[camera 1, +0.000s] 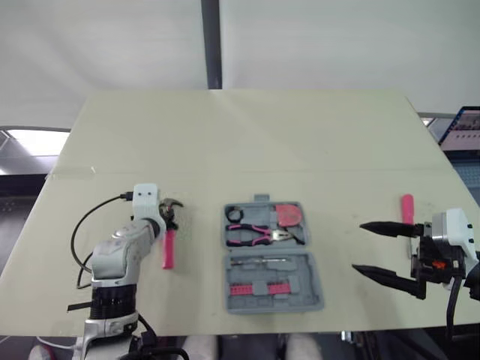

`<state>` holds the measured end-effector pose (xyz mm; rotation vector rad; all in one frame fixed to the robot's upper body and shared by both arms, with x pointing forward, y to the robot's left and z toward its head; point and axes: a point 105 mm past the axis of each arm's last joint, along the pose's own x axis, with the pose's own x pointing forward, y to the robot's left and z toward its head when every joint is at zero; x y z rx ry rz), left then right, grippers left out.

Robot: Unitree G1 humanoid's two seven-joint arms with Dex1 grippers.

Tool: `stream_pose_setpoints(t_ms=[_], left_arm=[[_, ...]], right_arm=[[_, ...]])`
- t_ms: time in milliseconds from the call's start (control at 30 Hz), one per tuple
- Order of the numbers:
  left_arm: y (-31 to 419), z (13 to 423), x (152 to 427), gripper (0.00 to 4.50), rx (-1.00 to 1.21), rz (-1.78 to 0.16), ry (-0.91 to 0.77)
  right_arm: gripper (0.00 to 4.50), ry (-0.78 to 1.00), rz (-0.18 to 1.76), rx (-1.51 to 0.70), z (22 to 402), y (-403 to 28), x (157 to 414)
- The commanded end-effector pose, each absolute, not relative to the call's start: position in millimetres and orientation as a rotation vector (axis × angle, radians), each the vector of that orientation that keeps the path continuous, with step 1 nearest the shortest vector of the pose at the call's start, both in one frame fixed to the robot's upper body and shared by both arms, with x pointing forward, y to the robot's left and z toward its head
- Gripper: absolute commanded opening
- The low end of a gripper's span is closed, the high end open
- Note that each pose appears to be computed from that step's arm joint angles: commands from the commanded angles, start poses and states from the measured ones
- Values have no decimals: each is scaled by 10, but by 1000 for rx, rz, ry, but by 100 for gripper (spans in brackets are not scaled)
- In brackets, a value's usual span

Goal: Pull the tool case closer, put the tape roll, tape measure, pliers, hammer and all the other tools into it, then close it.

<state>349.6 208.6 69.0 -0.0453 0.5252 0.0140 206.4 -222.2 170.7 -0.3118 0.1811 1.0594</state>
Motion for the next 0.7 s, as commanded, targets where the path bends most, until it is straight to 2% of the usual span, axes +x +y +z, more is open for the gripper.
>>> stream_pose_setpoints(t_ms=[33,300,367,700], left_arm=[[2061,639,3507,5,-38,2,547],[2060,683,3540,5,-8,-38,536],[2120,859,3488,5,61,-111,490],[1771,1335,2877,5,486,-848,450]], right_arm=[[450,151,1055,-345,1791,-2224,2040],[450,150,1053,-341,1775,-2215,2058],[450,151,1052,-340,1767,-2220,2059],[450,140,1061,-335,1706,-2224,2135]])
